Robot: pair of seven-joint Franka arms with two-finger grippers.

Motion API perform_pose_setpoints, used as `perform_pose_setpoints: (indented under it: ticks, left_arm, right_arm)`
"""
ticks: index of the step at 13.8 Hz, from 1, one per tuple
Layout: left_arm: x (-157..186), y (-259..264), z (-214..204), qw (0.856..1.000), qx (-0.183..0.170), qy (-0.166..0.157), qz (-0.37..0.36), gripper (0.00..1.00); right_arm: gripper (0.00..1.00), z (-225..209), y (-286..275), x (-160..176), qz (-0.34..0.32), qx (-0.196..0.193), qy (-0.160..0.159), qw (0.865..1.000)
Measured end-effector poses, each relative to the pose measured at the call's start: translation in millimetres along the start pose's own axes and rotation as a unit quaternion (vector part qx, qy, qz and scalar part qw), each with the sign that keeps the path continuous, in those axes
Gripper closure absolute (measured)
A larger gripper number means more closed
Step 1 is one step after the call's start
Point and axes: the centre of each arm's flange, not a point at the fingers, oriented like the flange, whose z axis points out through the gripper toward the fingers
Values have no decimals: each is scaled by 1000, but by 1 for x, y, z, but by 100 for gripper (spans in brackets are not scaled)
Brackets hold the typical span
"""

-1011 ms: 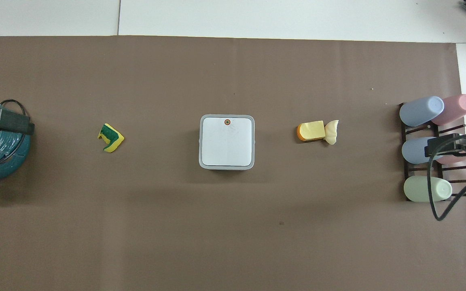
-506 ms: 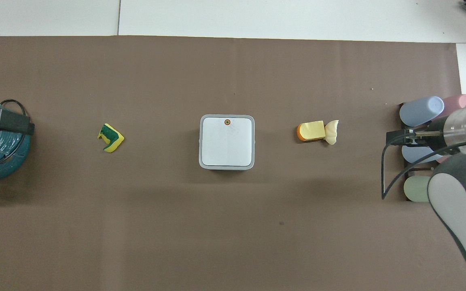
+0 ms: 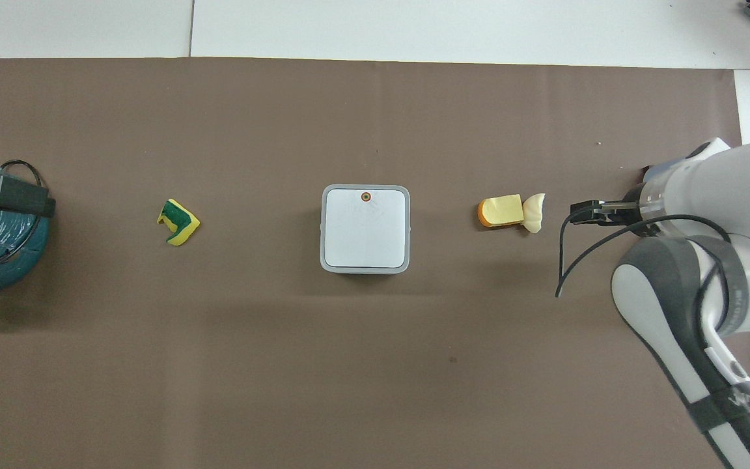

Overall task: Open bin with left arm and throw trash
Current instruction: 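Reach the right gripper to the yellow sponge and white piece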

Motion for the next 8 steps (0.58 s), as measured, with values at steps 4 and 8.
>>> perform_pose_setpoints:
  ticks: [4, 8]
  left_arm:
    - [0, 0, 0, 1000, 0, 0, 0, 0]
    - [0, 0, 0, 1000, 0, 0, 0, 0]
  right_arm:
    - [0, 35, -3, 1, -1, 1, 8, 1000]
    - [0, 54, -15, 8, 28, 27, 42, 998]
